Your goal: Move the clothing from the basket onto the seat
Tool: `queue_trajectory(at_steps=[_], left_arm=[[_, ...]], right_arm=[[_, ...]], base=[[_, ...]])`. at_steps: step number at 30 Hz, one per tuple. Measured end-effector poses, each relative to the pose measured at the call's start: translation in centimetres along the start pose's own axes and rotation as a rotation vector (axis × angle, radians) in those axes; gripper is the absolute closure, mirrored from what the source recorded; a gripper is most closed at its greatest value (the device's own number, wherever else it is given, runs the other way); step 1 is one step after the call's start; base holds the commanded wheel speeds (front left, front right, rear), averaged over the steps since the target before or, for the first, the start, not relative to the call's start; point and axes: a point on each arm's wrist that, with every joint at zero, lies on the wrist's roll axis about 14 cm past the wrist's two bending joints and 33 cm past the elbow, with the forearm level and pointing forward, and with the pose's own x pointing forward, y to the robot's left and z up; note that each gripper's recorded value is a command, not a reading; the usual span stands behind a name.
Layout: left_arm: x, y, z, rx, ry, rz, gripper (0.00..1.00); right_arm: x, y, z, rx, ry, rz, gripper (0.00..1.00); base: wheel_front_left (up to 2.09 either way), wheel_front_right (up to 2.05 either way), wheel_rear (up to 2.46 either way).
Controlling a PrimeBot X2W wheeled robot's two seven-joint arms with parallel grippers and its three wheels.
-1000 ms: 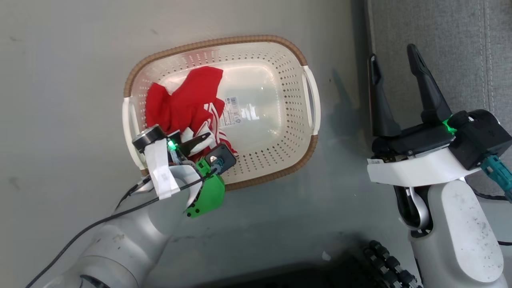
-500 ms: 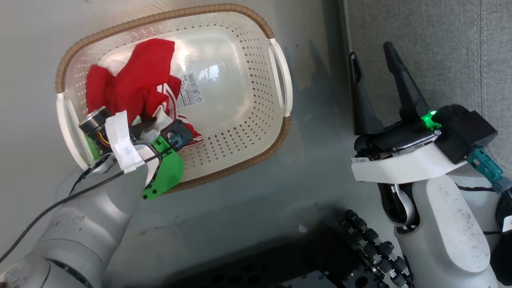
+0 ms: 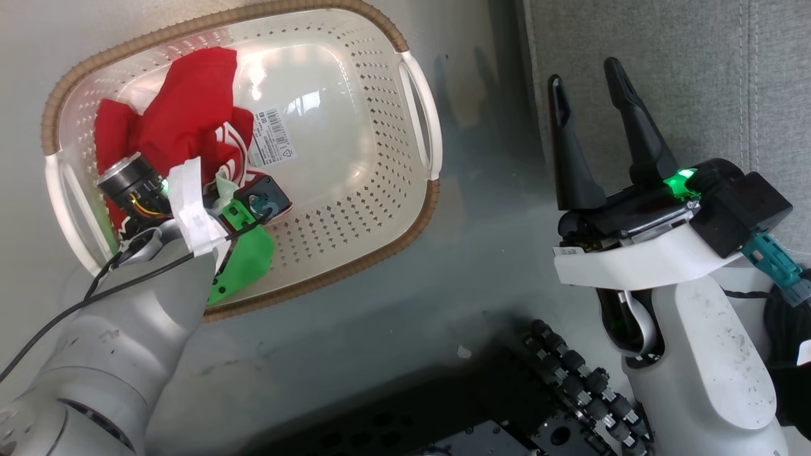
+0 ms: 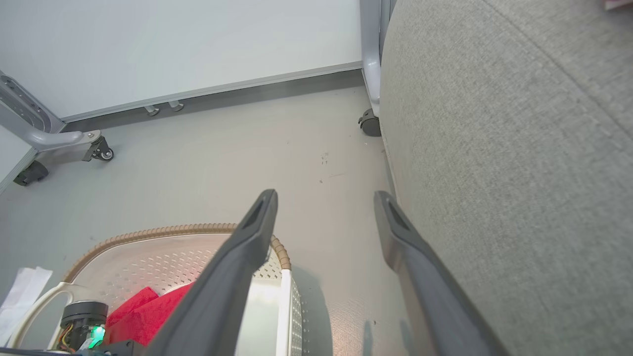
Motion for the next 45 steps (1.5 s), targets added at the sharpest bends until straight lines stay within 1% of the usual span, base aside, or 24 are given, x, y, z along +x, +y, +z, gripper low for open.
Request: queue_trajectory(at_steps=[5,12,19,22,26,27,30,41,45], left_arm=[[-1.0,0.7,1.6,-0.038,-0.071,0.026,1.00],[-3.7,2.3,6.3,-0.196,-0.275,0.091,1.00],[-7.7,3.3,10.0,-0.329,-0.448,0.154,1.00],[-9.9,3.9,11.4,-0.393,-0.521,0.187,1.00],[-12.7,4.4,13.1,-0.451,-0.606,0.225,1.00],[-13.7,4.6,13.9,-0.476,-0.647,0.236,1.00],[-16.6,5.0,16.0,-0.481,-0.746,0.264,1.00],[-27.8,5.5,19.3,-0.477,-1.038,0.409,1.00],[-32.5,5.3,20.3,-0.452,-1.153,0.467,1.00]], right_arm=[[0.0,0.2,1.0,-0.006,-0.023,0.005,0.00],[-0.2,0.6,3.0,-0.027,-0.070,0.011,0.00],[-1.2,1.1,4.8,-0.053,-0.102,0.016,0.00],[-1.8,1.5,5.9,-0.062,-0.123,0.023,0.00],[-2.5,2.0,7.2,-0.069,-0.141,0.030,0.00],[-2.8,2.2,7.7,-0.069,-0.148,0.031,0.00],[-3.4,2.7,9.0,-0.067,-0.170,0.041,0.00],[-6.1,4.5,12.7,-0.077,-0.225,0.071,0.00],[-7.3,4.9,13.8,-0.079,-0.241,0.076,0.00]], base=[[0.00,0.00,0.00],[0.00,0.00,0.00],[0.00,0.00,0.00],[0.00,0.00,0.00],[0.00,0.00,0.00],[0.00,0.00,0.00],[0.00,0.00,0.00],[0.00,0.00,0.00],[0.00,0.00,0.00]])
